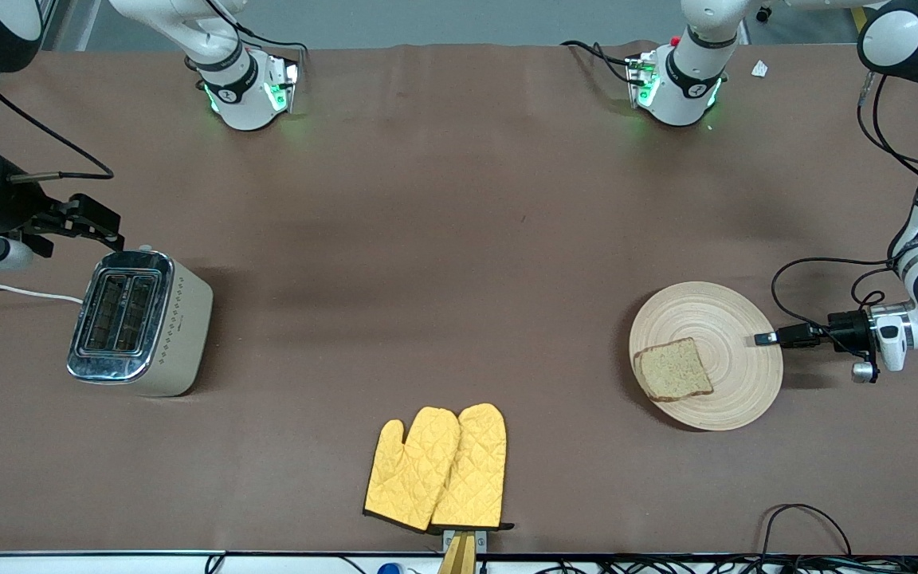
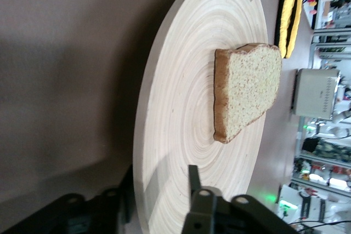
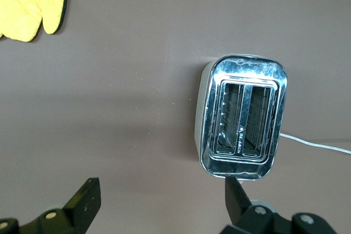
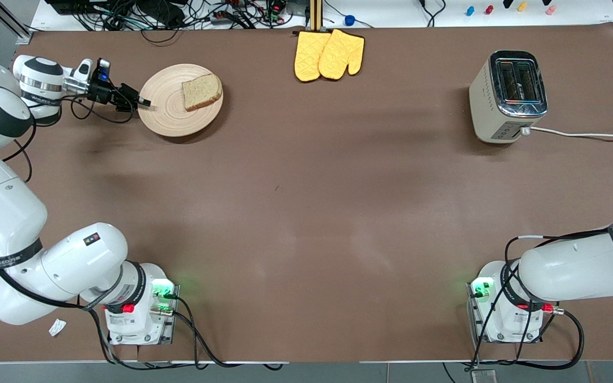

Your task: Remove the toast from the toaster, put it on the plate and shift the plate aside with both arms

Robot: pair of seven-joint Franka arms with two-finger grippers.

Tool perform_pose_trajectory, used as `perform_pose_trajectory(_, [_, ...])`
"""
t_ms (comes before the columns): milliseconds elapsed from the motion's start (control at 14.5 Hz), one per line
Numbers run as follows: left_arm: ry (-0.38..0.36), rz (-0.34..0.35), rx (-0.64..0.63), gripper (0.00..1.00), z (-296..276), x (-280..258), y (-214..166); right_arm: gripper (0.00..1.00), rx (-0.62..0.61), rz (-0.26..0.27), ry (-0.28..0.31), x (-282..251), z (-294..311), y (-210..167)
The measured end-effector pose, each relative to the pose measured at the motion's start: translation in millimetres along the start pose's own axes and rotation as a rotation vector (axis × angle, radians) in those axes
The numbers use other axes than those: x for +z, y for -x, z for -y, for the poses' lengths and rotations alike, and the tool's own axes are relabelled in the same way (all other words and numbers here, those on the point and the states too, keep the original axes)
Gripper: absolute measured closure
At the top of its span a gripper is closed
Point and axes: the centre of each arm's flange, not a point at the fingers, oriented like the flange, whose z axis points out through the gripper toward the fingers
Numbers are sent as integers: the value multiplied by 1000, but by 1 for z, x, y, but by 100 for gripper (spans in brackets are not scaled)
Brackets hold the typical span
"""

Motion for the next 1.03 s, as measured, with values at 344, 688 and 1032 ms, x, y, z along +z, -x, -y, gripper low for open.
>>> perform_pose_trajectory(344, [-202,12,46,4,-78,-34,-59,0,-17,16,0,7,10,1])
perform_pose_trajectory(688, [-441,37,69,0,-183,-49,-84,0,-12,15,7,6,7,2])
perform_pose_trajectory(1032, [-569,2,66,0,-269,-73,-82,0,-6,5,10,-7,4,10])
